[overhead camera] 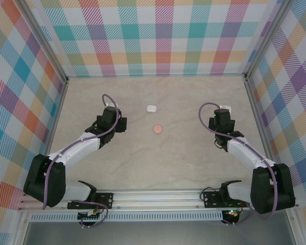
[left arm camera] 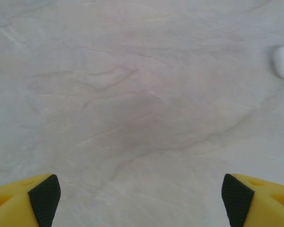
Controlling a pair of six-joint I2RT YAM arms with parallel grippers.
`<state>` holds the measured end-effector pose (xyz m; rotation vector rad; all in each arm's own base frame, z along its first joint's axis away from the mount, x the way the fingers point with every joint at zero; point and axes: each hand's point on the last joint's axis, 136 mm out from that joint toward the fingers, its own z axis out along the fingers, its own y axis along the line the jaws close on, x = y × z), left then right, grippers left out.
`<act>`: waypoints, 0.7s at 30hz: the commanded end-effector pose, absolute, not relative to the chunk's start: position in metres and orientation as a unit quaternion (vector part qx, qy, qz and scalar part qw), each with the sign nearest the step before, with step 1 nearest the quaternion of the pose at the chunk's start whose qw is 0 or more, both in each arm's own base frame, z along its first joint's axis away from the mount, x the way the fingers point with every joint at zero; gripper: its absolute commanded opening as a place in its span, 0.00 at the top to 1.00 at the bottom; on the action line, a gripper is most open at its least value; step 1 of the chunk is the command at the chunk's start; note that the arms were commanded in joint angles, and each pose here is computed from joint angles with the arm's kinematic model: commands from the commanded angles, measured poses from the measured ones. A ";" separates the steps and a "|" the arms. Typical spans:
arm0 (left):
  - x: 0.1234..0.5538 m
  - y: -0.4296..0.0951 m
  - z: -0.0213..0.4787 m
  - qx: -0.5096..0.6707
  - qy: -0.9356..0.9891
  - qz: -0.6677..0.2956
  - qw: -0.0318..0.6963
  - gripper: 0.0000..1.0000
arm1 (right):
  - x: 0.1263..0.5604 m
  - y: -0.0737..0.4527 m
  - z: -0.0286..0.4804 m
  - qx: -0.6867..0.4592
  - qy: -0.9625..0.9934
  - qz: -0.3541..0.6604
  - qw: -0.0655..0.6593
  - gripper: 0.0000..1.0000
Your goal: Insert the wireless bluetooth earbuds into the charging case
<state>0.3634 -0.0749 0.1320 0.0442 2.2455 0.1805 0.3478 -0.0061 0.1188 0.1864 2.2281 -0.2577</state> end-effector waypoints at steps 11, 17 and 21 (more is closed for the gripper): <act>0.386 -0.038 0.124 0.014 0.847 0.013 0.531 0.00 | 0.387 -0.001 0.129 0.043 0.830 0.011 0.556 0.28; 0.386 -0.047 0.110 0.051 0.829 -0.031 0.557 0.00 | 0.386 0.002 0.126 0.035 0.828 0.042 0.559 0.27; 0.384 -0.045 0.099 0.051 0.823 -0.046 0.564 0.00 | 0.384 0.005 0.118 0.026 0.815 0.047 0.577 0.27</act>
